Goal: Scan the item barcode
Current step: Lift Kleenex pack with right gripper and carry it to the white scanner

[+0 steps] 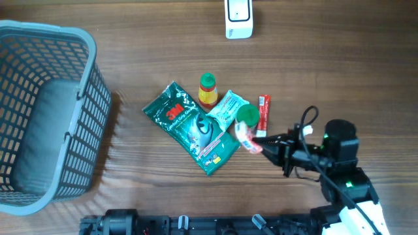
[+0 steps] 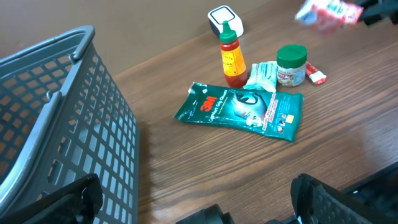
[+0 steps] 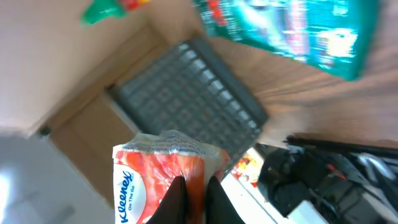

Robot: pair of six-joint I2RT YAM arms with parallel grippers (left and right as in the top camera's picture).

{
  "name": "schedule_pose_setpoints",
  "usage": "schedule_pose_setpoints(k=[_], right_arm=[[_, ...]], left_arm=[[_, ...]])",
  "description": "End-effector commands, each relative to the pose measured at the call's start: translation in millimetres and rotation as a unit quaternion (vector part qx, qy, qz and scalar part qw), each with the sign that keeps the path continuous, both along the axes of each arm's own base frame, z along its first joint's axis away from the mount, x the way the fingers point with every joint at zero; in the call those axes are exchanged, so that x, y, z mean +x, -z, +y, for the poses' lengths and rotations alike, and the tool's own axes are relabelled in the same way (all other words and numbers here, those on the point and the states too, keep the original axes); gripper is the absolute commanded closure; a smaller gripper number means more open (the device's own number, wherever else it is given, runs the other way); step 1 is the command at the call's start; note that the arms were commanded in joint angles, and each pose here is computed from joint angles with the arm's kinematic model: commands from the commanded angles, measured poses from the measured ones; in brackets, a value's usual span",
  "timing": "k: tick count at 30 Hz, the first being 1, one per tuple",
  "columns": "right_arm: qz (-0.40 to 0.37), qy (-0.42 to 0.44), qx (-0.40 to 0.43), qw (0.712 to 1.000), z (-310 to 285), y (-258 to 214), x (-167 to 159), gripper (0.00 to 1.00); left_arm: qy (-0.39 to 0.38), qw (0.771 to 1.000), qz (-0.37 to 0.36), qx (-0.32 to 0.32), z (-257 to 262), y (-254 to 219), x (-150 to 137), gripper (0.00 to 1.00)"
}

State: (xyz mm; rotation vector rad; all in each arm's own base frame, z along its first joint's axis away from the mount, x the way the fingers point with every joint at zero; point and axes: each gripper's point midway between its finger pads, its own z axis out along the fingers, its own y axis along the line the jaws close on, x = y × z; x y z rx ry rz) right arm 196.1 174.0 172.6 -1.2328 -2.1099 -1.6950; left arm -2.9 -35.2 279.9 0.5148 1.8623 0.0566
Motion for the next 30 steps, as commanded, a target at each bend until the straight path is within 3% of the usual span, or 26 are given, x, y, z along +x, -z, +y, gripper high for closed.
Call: schedule_pose_setpoints(k=[1,10,18,30], right_arm=[[0.083,0.040,-0.061,0.994,-3,34,-10,0.96],[0.037,0.021,-0.099,0.994,-4,14,-11,0.96],[0.090,-0.049,-0.178,0.979,-19,47,-58,0.96],[0.061,-0.064,-0.184,0.979,-18,46,-57,0.96]], left_arm=[[0.001,1.000,-0.004,0.003,0,-1,0,0.00],[0.001,1.000,-0.004,0.003,0,-1,0,0.00],[0.001,1.000,-0.004,0.003,0,-1,0,0.00],[0.001,1.000,-0.004,0.003,0,-1,0,0.00]])
